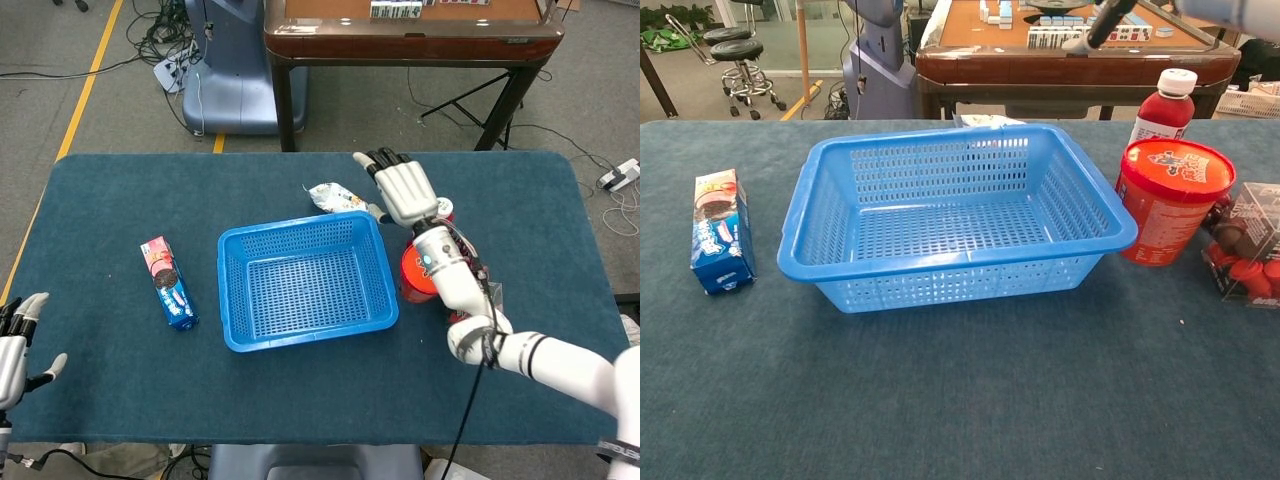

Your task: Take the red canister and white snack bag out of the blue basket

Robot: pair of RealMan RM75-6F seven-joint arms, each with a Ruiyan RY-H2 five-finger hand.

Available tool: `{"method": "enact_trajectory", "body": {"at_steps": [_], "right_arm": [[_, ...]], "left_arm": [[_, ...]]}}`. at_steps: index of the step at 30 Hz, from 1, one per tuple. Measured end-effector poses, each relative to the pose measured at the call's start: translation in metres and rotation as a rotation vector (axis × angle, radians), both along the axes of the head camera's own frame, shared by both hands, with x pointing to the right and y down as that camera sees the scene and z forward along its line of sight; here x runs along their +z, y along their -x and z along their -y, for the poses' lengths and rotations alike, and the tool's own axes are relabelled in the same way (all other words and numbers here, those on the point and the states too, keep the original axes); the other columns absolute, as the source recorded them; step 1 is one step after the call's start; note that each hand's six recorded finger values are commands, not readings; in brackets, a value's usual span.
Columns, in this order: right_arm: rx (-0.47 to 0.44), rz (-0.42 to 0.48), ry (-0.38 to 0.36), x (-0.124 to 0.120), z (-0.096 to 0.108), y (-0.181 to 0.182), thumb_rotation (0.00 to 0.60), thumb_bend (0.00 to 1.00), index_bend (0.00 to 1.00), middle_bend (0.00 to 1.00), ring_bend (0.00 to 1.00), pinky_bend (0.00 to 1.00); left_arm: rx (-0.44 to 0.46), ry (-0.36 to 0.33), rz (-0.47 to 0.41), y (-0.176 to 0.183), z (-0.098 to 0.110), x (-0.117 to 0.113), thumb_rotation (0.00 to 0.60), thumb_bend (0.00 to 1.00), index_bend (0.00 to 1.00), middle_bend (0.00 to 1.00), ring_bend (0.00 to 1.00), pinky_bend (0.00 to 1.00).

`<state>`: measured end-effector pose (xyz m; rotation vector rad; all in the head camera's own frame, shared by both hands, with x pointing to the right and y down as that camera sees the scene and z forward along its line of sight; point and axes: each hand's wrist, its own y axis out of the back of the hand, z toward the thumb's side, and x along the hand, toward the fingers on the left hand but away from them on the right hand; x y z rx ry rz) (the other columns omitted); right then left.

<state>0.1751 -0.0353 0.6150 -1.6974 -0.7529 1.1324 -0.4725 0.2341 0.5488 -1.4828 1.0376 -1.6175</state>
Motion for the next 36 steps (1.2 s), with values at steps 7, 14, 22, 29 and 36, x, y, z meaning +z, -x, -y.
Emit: {"method": "enact_trajectory", "body": {"at_steps": [7, 14, 22, 29, 36], "right_arm": [[0.068, -0.036, -0.054, -0.045, -0.046, -0.083, 0.6, 0.27, 0.16, 0.21, 0.15, 0.28], [0.136, -0.059, -0.075, -0.073, -0.102, -0.151, 0.6, 0.27, 0.18, 0.22, 0.15, 0.28], [0.236, -0.055, -0.053, -0.085, -0.171, -0.208, 0.6, 0.27, 0.18, 0.23, 0.15, 0.28], [0.318, -0.044, -0.005, -0.081, -0.222, -0.237, 0.6, 0.27, 0.18, 0.25, 0.15, 0.28], [0.349, -0.026, 0.041, -0.078, -0.246, -0.245, 0.6, 0.27, 0.18, 0.25, 0.15, 0.28]], "left_arm": [[0.02, -0.009, -0.007, -0.007, 0.007, 0.0, 0.6, 0.27, 0.09, 0.11, 0.06, 0.07], [0.03, -0.011, -0.015, -0.012, 0.011, 0.0, 0.6, 0.27, 0.09, 0.11, 0.07, 0.07], [0.037, -0.014, -0.017, -0.016, 0.012, -0.002, 0.6, 0.27, 0.09, 0.11, 0.06, 0.07], [0.038, -0.006, -0.017, -0.017, 0.008, -0.003, 0.6, 0.27, 0.09, 0.11, 0.06, 0.07], [0.038, -0.008, -0.022, -0.017, 0.006, -0.004, 0.6, 0.27, 0.09, 0.11, 0.06, 0.07]]}}
